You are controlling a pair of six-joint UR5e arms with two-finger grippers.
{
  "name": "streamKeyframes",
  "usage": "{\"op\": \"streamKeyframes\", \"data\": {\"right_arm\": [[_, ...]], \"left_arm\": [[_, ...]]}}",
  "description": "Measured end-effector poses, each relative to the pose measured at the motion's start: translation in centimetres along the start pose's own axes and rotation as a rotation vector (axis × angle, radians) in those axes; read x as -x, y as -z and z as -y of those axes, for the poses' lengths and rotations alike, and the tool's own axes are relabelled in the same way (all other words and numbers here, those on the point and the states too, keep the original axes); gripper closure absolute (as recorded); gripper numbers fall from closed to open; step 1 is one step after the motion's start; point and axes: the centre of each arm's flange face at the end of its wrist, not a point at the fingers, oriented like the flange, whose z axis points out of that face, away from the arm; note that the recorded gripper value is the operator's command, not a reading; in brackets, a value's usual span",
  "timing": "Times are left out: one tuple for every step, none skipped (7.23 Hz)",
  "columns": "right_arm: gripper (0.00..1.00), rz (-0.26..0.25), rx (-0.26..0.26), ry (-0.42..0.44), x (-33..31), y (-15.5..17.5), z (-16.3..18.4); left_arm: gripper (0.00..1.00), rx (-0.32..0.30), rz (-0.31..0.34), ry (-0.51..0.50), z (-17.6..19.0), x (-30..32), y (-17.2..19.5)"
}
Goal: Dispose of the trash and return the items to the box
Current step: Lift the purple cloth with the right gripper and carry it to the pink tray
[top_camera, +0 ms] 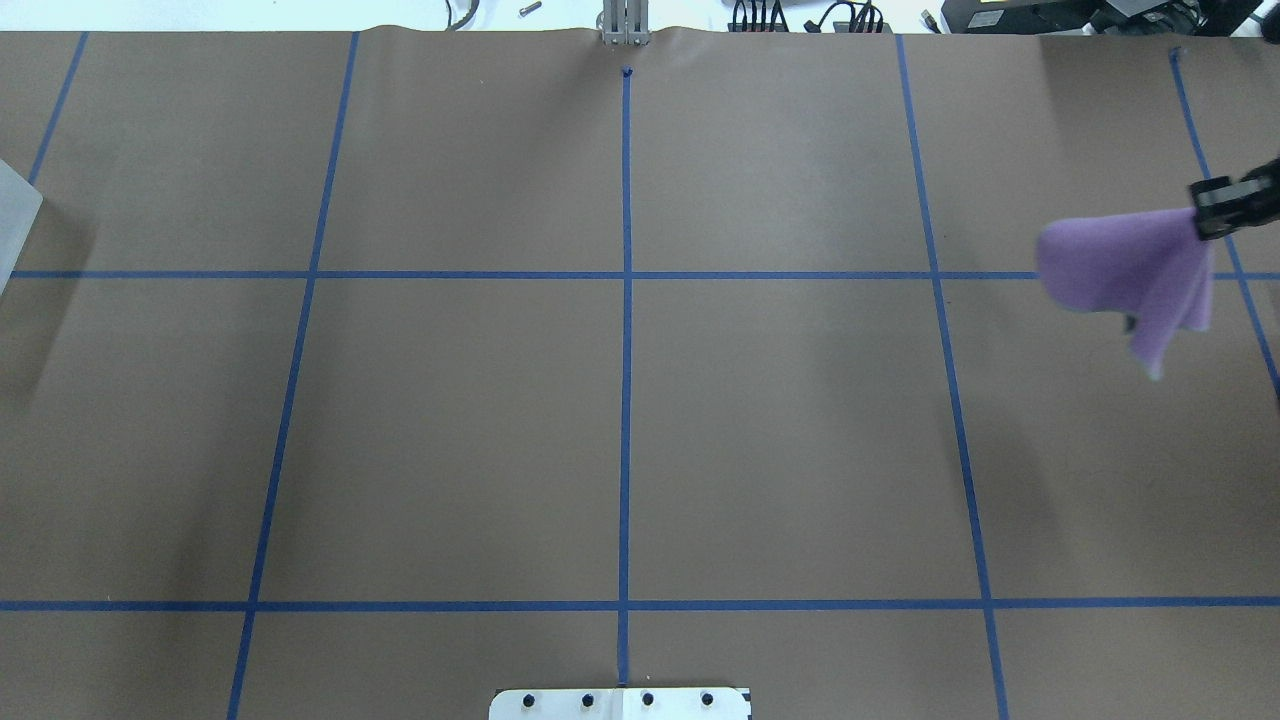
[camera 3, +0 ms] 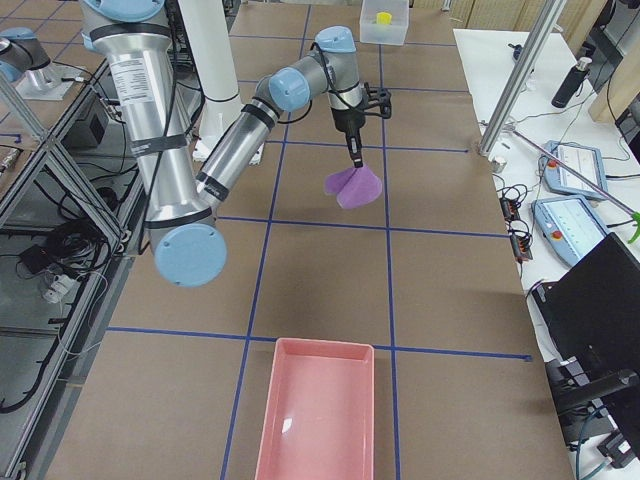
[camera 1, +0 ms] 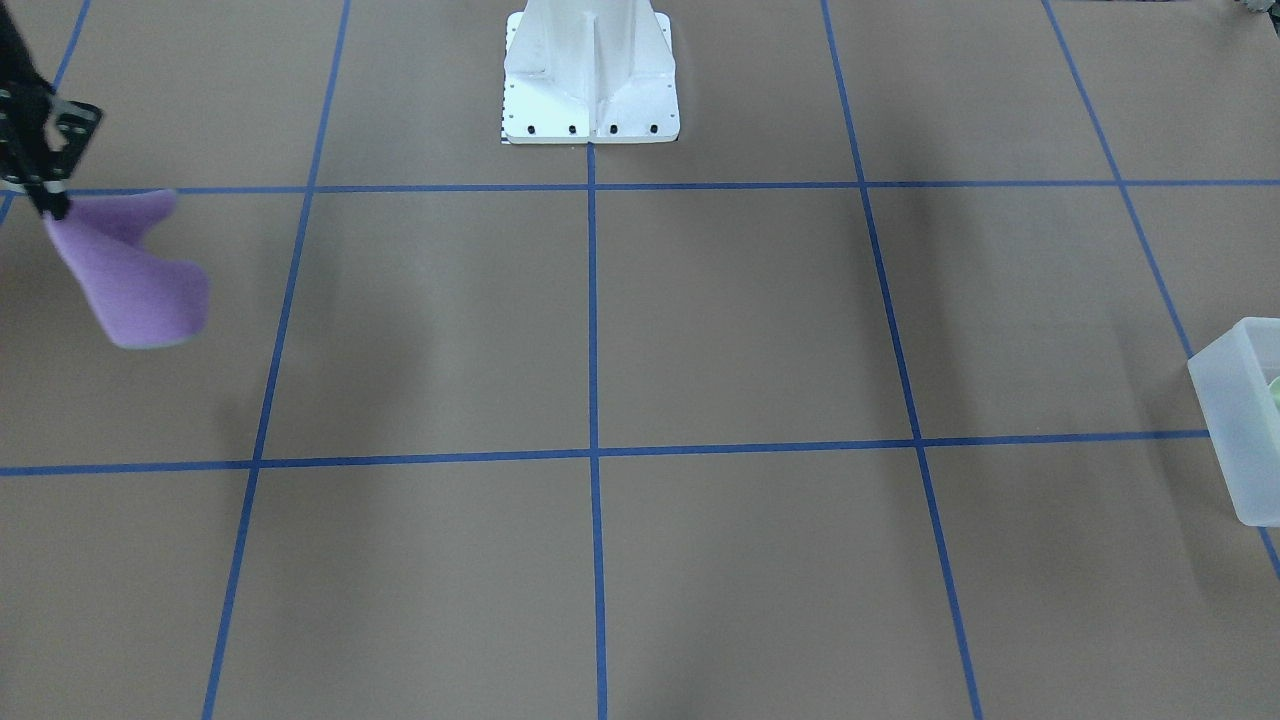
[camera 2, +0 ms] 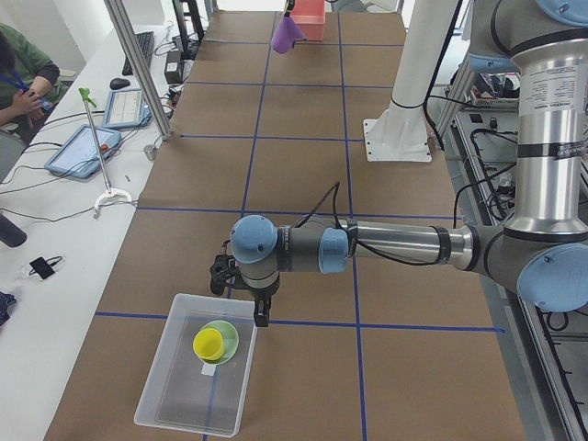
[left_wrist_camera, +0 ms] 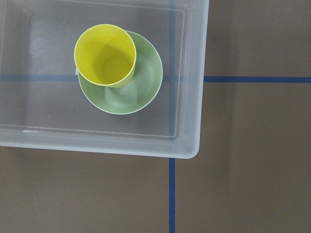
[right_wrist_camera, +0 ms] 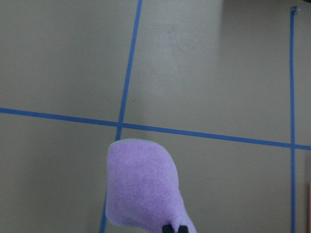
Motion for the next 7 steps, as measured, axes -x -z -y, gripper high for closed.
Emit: {"op": "streamKeyframes", "data": {"right_arm": [[1.0, -0.01, 0.031, 0.057, -6.5, -0.1, -0.7], [1.0, -0.008, 0.065, 0.105, -12.9, -0.9, -1.4], [1.0, 0.011, 0.101, 0.15, -19.3, -2.5, -1.9], [1.0, 0.039, 0.125, 0.186, -25.3, -4.6, -2.5], [1.0, 0.057, 0.137, 0.202, -30.6, -7.5, -3.4], [1.0, 0.065, 0.139, 0.2, -35.0, -11.1, -4.6], [1.0, 0.066, 0.135, 0.195, -38.8, -15.1, -6.0]], "left_arm": [[0.01, 0.0, 0.0, -0.001, 0.0, 0.0, 0.0], [0.01, -0.002, -0.001, -0.003, 0.0, -0.1, 0.0], [0.01, -0.003, -0.001, -0.005, 0.1, -0.1, 0.0], [0.01, -0.003, -0.001, -0.006, 0.1, -0.2, 0.1], [0.01, -0.004, -0.002, -0.008, 0.1, -0.2, 0.1], [0.01, -0.005, -0.002, -0.009, 0.1, -0.2, 0.1], [0.01, -0.006, -0.002, -0.011, 0.1, -0.2, 0.1]]}}
